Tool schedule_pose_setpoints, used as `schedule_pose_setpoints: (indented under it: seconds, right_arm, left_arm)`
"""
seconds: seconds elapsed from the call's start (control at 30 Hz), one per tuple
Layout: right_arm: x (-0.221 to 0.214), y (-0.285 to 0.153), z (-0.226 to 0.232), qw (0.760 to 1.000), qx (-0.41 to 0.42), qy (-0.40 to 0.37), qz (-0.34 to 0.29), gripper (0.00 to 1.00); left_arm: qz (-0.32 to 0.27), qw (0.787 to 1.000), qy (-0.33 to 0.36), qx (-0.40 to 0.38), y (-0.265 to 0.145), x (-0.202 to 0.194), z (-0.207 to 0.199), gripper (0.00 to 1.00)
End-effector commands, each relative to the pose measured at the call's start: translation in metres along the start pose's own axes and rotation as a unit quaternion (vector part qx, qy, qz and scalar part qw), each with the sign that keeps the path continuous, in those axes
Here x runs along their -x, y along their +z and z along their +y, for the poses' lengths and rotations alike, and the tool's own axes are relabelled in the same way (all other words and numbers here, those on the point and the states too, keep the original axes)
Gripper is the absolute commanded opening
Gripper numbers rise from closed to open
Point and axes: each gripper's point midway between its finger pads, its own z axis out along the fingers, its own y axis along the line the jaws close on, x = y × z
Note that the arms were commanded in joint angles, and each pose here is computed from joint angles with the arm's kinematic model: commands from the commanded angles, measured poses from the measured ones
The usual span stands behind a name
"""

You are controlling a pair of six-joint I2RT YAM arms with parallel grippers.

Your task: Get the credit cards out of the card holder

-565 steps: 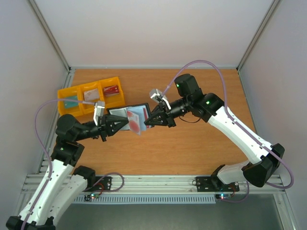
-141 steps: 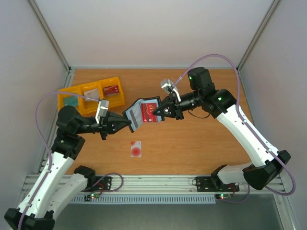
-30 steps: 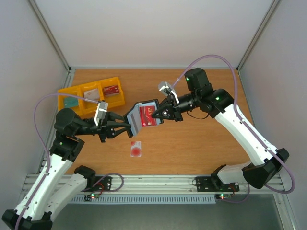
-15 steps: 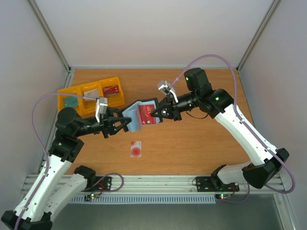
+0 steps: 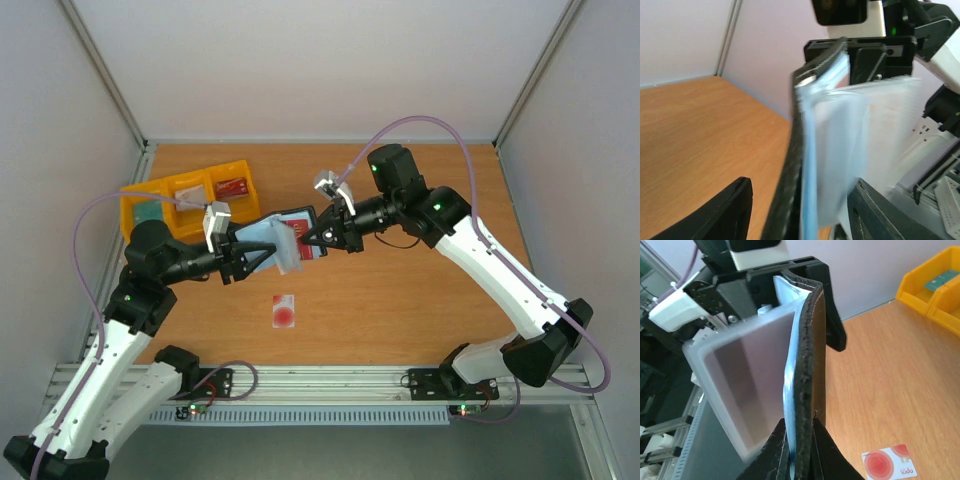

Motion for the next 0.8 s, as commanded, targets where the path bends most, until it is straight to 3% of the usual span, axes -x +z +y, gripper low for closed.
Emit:
schedule_pose_setpoints:
  seconds: [0.0,0.3,0.33,0.37,0.5,0.53,0.63,0.7,0.73,0.77]
  right_arm:
    - [0.012,0.005,-0.009,1.000,-0.022,-0.004,-0.010,0.01]
    - [0.011,0.005,-0.019,0.999,-0.047,0.007,-0.004,0.01]
    - [0.011,0.005,-0.017,0.999,-0.042,0.005,-0.005,0.01]
    - [0.011,0.005,-0.012,1.000,-0.029,0.001,-0.005,0.01]
    - [0.008,0.004,0.015,0.999,0.044,-0.019,-0.007,0.03]
    - [0.007,0.004,0.018,0.998,0.054,-0.022,-0.006,0.03]
    - [0.005,0.004,0.021,0.998,0.063,-0.026,-0.006,0.06]
    - [0.005,0.007,0.010,0.999,0.040,-0.019,-0.005,0.15]
    - [0.006,0.009,-0.002,1.000,0.010,-0.010,-0.006,0.32]
    - [0.007,0.010,-0.017,1.000,-0.028,0.001,-0.007,0.42]
  left_arm:
    - [-0.001,0.999,0.013,-0.047,-0.001,0.002,-0.018,0.56]
    - [-0.002,1.000,-0.017,-0.008,-0.001,0.001,-0.005,0.63]
    - [-0.001,1.000,-0.018,0.000,-0.001,0.000,-0.002,0.59]
    - [-0.001,1.000,-0.019,0.012,-0.001,-0.001,0.002,0.45]
    - [-0.003,0.999,-0.007,0.037,-0.002,-0.002,0.011,0.06]
    - [-0.001,0.999,-0.005,0.036,-0.002,-0.003,0.011,0.01]
    - [0.000,1.000,-0.002,0.026,-0.002,-0.002,0.007,0.00]
    - [-0.003,1.000,-0.001,0.026,-0.002,-0.001,0.006,0.00]
    - [-0.004,0.999,-0.002,0.033,-0.002,0.000,0.008,0.00]
    - [-0.008,0.999,-0.002,0.049,-0.003,0.002,0.013,0.00]
